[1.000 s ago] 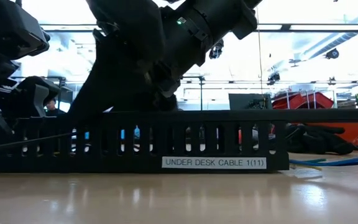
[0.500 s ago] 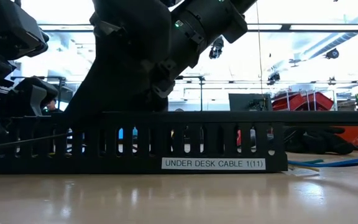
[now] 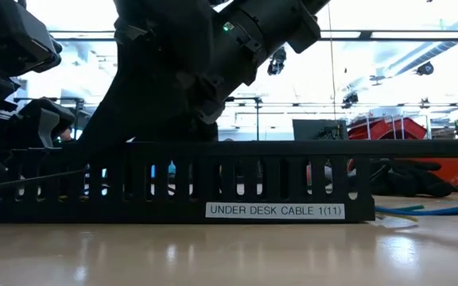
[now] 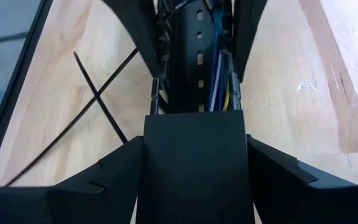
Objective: Ziptie cables
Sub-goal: Insert the black cable duct cover into the black cable duct
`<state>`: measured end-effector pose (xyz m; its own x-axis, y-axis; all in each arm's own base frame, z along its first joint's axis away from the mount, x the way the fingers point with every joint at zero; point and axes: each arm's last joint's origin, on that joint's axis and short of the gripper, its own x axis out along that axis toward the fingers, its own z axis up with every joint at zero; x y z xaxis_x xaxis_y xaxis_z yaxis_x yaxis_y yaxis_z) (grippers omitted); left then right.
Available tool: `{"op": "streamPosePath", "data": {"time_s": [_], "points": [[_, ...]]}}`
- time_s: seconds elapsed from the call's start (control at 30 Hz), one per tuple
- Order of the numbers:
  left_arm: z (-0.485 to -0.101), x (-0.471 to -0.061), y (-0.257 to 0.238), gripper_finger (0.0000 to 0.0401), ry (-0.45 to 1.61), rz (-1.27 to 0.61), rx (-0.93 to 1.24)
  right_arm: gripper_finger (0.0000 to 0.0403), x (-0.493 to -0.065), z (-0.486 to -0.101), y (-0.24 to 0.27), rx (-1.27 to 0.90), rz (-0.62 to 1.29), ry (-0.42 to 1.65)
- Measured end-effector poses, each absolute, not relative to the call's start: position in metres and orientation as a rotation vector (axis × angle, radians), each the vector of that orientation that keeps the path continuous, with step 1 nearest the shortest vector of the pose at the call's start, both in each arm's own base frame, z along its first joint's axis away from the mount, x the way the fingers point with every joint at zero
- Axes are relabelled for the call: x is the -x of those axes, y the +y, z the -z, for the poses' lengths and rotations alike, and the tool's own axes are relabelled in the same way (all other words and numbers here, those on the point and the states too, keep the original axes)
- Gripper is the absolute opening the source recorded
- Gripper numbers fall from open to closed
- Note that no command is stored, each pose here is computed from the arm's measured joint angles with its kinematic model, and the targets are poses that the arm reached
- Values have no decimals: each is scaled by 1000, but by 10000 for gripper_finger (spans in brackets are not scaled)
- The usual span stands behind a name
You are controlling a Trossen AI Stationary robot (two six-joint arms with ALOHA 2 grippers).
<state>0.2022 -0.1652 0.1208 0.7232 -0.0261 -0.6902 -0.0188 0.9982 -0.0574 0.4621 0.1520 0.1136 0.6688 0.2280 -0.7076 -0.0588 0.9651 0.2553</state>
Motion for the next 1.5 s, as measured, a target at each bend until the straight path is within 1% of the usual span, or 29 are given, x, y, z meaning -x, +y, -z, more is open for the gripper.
{"op": "streamPosePath", "data": {"time_s": [0.2, 0.37, 0.6, 0.7, 0.8, 0.9, 1.1, 1.33, 1.5], "points": [[-121, -203, -166, 224, 757, 8, 64, 220, -463, -110, 151, -275, -105, 818], [-121, -203, -166, 224, 753, 11, 59, 232, -467, -111, 151, -283, -99, 814], [-122, -203, -166, 224, 747, 15, 67, 222, -475, -113, 153, -193, -186, 798], [-122, -203, -166, 224, 747, 17, 68, 228, -476, -114, 153, -194, -172, 797], [-122, -204, -166, 224, 746, 18, 65, 237, -477, -114, 151, -227, -94, 786], [-122, -204, -166, 224, 743, 10, 66, 236, -477, -113, 149, -266, -73, 793], [-122, -204, -166, 224, 741, 12, 60, 222, -477, -115, 150, -278, -64, 795], [-123, -205, -167, 224, 745, 27, 70, 232, -477, -114, 149, -276, -78, 800], [-123, -205, -167, 224, 744, 29, 70, 223, -478, -115, 150, -195, -110, 779]]}}
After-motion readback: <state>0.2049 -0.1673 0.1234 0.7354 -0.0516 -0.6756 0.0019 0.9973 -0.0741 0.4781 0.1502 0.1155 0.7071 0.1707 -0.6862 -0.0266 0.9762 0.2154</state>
